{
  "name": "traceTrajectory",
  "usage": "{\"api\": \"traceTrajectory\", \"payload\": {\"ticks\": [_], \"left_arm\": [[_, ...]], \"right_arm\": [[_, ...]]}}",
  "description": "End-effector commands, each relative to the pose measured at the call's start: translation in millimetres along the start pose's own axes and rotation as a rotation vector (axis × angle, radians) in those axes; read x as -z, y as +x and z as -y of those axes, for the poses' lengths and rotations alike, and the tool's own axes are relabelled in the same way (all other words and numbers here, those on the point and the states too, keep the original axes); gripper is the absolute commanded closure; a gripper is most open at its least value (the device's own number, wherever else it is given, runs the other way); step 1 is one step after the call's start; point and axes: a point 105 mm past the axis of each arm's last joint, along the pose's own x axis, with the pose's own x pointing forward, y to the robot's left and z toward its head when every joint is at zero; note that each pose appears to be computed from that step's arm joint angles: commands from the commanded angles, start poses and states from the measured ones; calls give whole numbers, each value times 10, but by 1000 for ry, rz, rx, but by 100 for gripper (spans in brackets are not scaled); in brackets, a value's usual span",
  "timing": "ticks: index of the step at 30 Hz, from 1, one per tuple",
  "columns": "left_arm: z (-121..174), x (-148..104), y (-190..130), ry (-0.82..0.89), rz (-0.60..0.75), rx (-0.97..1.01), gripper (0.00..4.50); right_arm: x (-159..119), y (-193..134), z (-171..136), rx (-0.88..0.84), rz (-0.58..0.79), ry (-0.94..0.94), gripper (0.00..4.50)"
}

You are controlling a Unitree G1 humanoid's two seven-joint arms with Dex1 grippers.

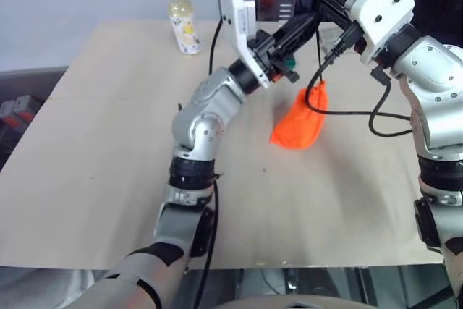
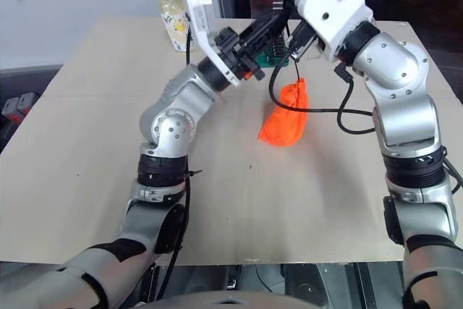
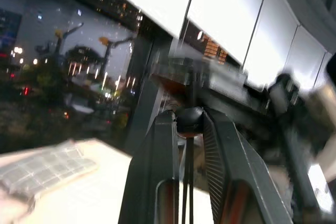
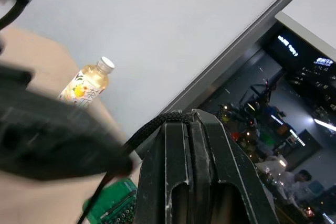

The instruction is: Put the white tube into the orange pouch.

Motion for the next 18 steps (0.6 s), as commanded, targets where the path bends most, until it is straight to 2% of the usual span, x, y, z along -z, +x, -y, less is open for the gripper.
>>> {"api": "traceTrajectory", "payload": {"ticks": [1,12,18], "left_arm": [[73,36,-15,44,-23,31,437],[99,517,-253,61,-222,62,437],[29,526,-333,67,-234,21,437]], "right_arm": [[-197,-42,218,86,66,-37,450],[-534,-40,606,247,174,-89,450],[-800,-107,922,389,261,-132,450]]}}
